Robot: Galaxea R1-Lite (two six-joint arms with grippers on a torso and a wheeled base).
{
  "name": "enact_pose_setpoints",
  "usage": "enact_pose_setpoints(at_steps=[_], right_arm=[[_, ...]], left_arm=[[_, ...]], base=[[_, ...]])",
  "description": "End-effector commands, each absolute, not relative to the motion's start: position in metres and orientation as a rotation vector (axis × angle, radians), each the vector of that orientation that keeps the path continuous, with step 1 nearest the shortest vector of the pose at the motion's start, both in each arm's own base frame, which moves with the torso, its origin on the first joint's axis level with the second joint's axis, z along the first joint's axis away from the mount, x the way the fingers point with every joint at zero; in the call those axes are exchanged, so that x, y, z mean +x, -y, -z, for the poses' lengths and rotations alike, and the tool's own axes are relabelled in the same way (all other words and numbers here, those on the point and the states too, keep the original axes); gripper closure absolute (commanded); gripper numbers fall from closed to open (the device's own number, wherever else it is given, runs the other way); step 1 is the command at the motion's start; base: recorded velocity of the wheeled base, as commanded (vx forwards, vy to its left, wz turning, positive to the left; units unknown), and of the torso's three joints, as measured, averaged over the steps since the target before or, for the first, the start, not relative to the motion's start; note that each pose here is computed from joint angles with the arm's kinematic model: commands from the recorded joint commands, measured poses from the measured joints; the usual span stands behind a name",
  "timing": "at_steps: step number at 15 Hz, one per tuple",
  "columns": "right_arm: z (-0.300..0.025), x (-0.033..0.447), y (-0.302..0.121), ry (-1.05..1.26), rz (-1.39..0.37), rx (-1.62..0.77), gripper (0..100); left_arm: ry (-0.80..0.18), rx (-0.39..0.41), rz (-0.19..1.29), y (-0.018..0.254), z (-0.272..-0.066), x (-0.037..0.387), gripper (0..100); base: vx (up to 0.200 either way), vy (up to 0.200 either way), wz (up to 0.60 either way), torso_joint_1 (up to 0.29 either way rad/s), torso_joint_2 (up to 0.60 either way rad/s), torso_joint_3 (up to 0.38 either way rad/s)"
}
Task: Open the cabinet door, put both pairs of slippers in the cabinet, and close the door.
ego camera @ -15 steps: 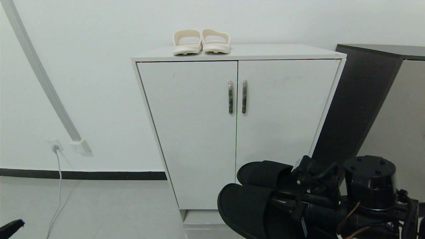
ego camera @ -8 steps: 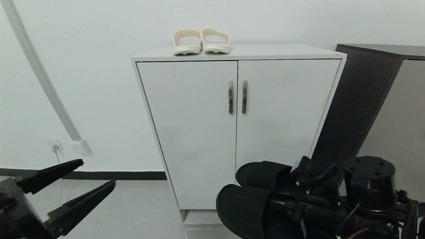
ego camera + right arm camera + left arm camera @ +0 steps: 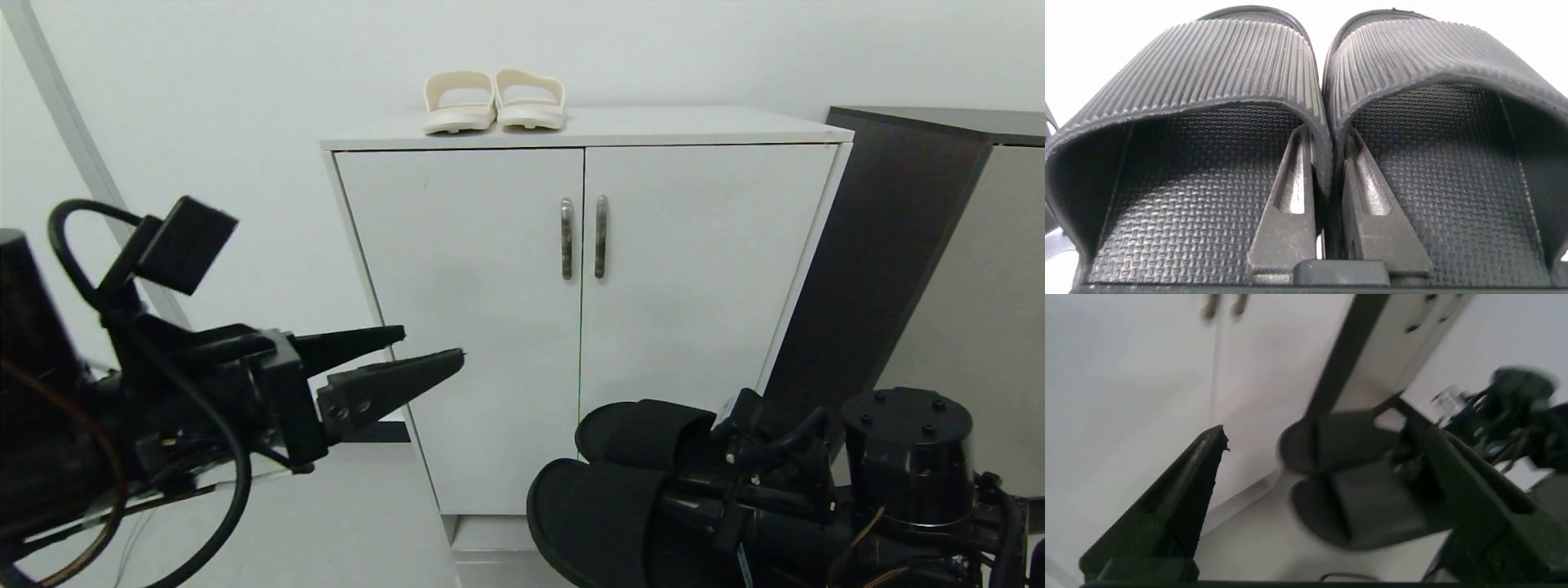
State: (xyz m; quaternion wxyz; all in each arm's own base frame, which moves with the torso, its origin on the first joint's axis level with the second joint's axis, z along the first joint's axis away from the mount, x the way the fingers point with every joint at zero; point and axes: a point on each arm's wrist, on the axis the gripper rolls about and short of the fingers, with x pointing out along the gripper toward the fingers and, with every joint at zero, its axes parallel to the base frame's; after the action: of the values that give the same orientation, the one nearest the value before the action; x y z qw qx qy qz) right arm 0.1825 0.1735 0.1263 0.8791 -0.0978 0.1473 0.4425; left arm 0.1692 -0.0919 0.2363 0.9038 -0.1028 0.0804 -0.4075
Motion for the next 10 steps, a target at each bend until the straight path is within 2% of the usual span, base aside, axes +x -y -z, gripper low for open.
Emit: enact_pose_setpoints(at_steps=[1, 2, 5, 7, 10], right_arm=[[-0.125, 0.181, -0.172, -0.315, -0.923, -0.207, 100], [-0.124, 0.180, -0.172, -0.320, -0.923, -0.208, 100], [-0.121, 0.180, -0.171, -0.329, -0.922, -0.210, 100], [-0.120, 0.180, -0.171, -0.334, -0.922, -0.212, 100], [-0.117, 0.179, -0.170, -0.346, -0.922, -0.215, 100]], left_arm=[[-0.238, -0.218, 0.947, 0.131, -0.233, 0.193, 0], [-0.240, -0.217, 0.971, 0.140, -0.233, 0.198, 0], [-0.248, -0.331, 1.006, 0.170, -0.246, 0.230, 0], [-0.251, -0.342, 1.108, 0.181, -0.253, 0.243, 0], [-0.280, -0.336, 1.174, 0.198, -0.245, 0.268, 0]], base=[[0.000, 0.000, 0.00, 0.000, 0.00, 0.000], [0.000, 0.000, 0.00, 0.000, 0.00, 0.000], [0.000, 0.000, 0.00, 0.000, 0.00, 0.000], [0.000, 0.000, 0.00, 0.000, 0.00, 0.000], [0.000, 0.000, 0.00, 0.000, 0.00, 0.000]])
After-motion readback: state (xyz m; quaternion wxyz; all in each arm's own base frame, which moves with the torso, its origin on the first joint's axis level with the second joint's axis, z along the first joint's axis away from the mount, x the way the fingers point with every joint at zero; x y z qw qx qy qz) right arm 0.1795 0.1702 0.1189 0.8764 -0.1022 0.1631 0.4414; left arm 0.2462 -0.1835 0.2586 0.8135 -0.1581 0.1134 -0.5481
